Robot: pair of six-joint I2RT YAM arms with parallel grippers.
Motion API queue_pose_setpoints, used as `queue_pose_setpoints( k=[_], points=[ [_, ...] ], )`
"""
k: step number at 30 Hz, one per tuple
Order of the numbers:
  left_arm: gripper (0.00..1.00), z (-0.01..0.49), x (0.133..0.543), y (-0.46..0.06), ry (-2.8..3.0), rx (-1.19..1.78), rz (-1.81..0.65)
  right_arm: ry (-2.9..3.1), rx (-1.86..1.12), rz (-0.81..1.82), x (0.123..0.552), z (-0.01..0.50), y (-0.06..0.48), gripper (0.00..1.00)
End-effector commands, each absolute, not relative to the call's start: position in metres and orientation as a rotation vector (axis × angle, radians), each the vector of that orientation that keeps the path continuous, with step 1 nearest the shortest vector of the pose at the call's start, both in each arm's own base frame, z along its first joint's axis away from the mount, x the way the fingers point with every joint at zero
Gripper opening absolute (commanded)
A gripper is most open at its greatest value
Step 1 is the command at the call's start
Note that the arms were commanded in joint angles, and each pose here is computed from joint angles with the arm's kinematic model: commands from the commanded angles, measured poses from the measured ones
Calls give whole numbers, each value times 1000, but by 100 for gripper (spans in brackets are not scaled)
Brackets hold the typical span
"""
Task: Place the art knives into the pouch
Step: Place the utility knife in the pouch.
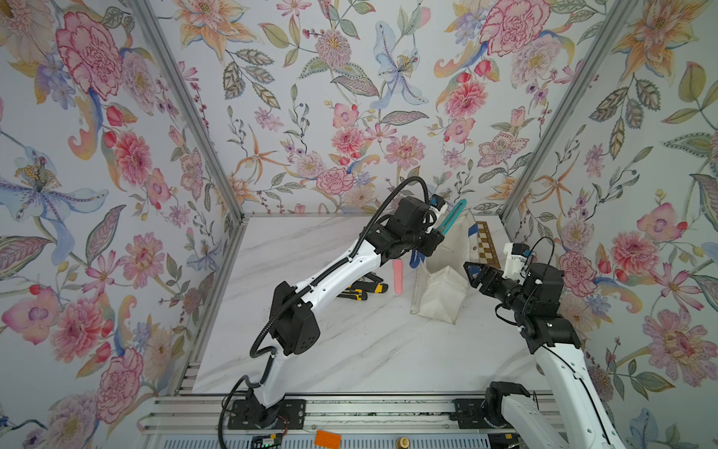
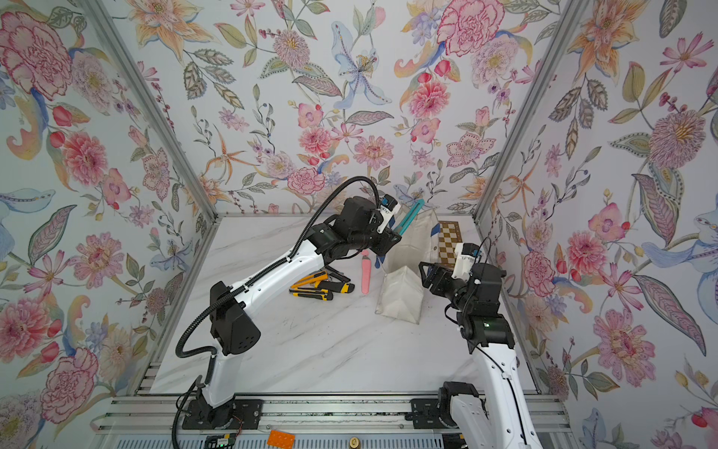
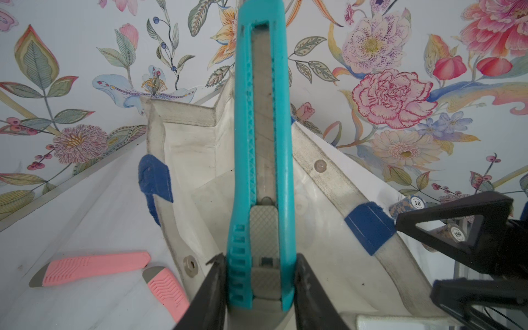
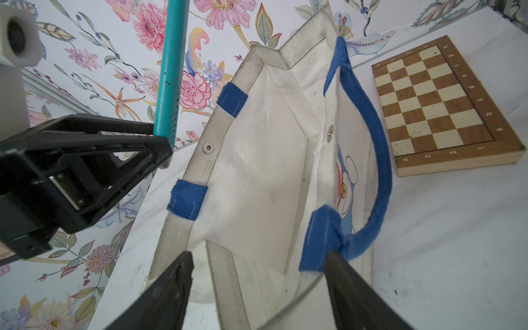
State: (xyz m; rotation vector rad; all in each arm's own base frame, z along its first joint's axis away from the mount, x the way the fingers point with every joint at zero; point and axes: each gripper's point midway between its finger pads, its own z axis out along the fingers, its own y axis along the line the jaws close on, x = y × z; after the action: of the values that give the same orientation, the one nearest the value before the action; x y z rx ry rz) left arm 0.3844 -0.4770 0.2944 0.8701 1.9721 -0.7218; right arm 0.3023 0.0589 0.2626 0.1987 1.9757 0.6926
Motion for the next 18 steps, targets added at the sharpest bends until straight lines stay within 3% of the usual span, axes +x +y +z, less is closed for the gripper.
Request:
queue_pose_setpoints(
  k=[1,3,10,13,18],
  points=[
    [25,301,376,-491,1946,903,-792,1976,194,705,300,260,60,75],
    [33,301,376,-493,1940,906,-794,1973,190,703,299,262,60,76],
    [83,314,379,-484,1908,896,-738,1967,184,685,298,265,58,91],
    [99,320,382,-478,1897,881,-699,1965,187,671,298,266,56,93],
    [99,327,387,-456,1900,856,-583,1966,173,657,297,270,55,97]
  ],
)
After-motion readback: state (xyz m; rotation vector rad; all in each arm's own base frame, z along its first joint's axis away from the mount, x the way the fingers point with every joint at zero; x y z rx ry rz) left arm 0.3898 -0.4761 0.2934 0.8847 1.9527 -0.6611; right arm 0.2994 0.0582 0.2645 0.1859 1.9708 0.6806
